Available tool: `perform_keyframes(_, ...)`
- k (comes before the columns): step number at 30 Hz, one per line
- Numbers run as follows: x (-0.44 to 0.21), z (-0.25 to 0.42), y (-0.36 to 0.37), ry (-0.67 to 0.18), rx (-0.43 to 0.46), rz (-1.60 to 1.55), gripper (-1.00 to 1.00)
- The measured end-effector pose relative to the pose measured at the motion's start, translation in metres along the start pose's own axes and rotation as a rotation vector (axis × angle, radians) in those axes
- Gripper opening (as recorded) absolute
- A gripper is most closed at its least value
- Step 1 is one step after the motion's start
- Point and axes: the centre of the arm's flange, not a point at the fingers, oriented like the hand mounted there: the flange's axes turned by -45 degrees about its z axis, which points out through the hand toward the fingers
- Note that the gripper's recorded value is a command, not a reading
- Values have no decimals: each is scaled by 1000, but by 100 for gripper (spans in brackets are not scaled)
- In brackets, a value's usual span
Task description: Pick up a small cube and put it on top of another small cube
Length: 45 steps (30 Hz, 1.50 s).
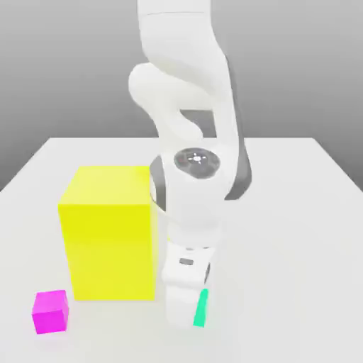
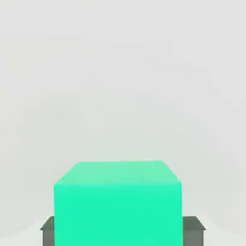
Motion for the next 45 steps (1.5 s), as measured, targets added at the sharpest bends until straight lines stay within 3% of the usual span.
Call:
perform_keyframes(15, 3, -66, 4, 35, -20, -64, -100)
perform_keyframes(25, -15, -134, 61, 134, -40, -364, -100)
perform_keyframes(30, -34, -151, 79, 138, -44, -642, -100)
perform_keyframes(34, -67, -151, 88, 117, -48, -841, -100)
perform_keyframes(38, -141, -145, 90, 91, -53, -955, -100)
perform_keyframes(45, -193, -130, 86, 49, -42, -1314, -100)
